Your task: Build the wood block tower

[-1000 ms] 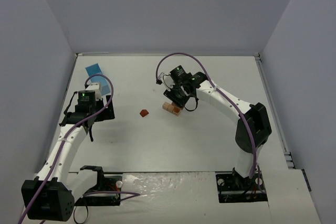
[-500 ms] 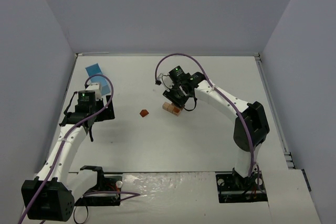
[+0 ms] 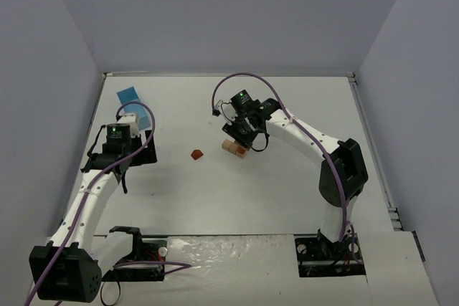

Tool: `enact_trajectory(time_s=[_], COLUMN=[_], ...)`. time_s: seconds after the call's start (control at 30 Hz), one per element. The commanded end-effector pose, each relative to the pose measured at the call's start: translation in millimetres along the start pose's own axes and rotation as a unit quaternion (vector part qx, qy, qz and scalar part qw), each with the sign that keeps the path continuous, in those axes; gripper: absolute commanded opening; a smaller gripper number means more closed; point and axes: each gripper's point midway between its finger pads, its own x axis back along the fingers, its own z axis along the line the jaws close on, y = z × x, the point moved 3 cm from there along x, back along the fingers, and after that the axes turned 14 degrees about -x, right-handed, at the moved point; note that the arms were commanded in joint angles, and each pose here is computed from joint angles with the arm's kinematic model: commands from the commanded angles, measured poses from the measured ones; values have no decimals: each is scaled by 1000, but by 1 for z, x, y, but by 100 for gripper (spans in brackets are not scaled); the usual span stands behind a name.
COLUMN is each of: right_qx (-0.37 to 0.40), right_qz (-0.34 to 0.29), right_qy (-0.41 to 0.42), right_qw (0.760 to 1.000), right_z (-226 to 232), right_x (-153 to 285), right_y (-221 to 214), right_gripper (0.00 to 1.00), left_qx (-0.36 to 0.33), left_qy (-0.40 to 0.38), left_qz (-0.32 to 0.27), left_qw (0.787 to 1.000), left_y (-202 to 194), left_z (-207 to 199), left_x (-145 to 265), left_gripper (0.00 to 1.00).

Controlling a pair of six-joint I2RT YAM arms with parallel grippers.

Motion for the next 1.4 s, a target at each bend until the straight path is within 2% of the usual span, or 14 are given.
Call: enact_trajectory(time_s=[0.0,0.43,0.7,0.8,0.97,1.1,1.2,1.37], right_qx=[5,-4,-30,-49,-92,-136,-171,-208], right_qz=[-33,-43,-109,-142,-186,-210,-212,-221], right_qy=[-11,-17,-36,-46,-72,-99,-139,-170], right_qw=[999,999,993,988,976,963,952,938], right_z=[-2,-3,-13,-21,-41,-64,-83,-96], right_x=[18,26,74,101,142,168,178,186], right_y=[16,19,38,42,32,14,-9,-34], right_gripper=[36,47,71,77,78,78,78,79], left_qx=[-5,-5,11,0,-35,-37,-14,33], left_qy=[3,3,-29,-44,-65,-82,-86,-79], left_qz=[-33,-33,-38,-40,-30,-26,-8,17], left_qw=[999,999,999,998,997,996,996,996], left_y=[18,18,19,24,33,43,48,61], left_z=[3,3,-10,-23,-54,-78,-91,-114], left_x=[2,2,2,3,-5,-20,-33,-53], left_gripper=[83,83,83,83,83,81,78,64])
